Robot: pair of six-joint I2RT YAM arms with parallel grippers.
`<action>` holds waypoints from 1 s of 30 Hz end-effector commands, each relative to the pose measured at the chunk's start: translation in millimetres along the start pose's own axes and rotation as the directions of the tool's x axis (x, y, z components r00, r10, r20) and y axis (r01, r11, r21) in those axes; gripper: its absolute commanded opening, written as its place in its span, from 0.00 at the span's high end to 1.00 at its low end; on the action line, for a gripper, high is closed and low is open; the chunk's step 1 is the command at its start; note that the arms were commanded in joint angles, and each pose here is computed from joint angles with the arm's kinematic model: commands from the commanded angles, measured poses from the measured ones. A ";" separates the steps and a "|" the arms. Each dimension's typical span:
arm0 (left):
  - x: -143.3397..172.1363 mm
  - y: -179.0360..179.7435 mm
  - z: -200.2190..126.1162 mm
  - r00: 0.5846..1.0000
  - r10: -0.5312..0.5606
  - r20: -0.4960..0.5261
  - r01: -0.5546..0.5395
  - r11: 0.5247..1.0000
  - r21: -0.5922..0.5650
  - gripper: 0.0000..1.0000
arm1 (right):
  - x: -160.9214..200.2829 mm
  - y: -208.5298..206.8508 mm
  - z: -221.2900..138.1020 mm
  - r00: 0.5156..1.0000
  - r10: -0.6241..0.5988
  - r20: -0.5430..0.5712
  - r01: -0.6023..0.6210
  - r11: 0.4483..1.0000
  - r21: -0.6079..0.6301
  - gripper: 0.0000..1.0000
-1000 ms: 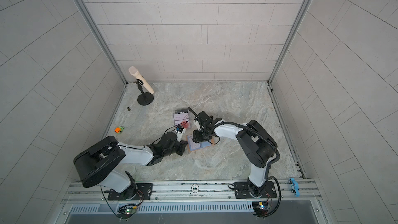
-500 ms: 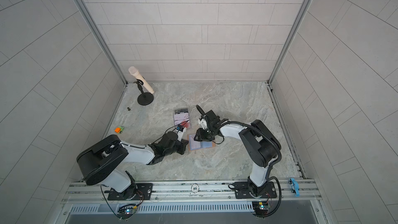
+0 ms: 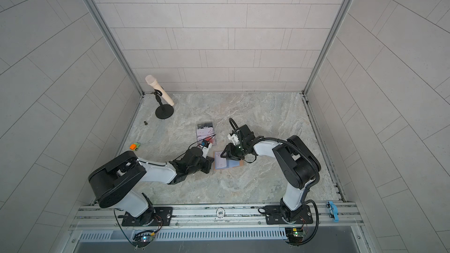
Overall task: Take the credit cards out of the card holder
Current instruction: Take out the credit card from the card slot.
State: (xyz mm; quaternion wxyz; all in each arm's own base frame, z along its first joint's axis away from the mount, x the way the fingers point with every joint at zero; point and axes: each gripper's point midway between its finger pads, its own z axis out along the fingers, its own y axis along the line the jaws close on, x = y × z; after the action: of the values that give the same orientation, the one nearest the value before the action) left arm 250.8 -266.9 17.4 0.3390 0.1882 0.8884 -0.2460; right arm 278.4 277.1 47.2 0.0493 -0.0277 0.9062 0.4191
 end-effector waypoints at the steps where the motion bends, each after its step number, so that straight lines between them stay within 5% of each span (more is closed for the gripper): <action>1: 20.7 1.8 3.8 0.997 0.002 -0.083 -0.002 1.000 -0.002 1.00 | -2.4 21.1 -4.1 1.000 -0.019 0.005 0.020 0.996 -0.090 0.61; 30: 20.6 -13.0 4.2 0.996 -0.054 -0.075 0.058 0.997 0.051 1.00 | 4.6 8.2 18.7 0.996 -0.036 -0.087 0.032 0.998 -0.053 0.71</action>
State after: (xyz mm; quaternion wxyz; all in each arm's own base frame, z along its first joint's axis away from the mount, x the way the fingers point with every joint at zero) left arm 251.9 -270.6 17.5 0.3368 0.1642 0.8898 -0.2604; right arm 275.3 288.1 36.9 0.0155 -0.0469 0.9012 0.4307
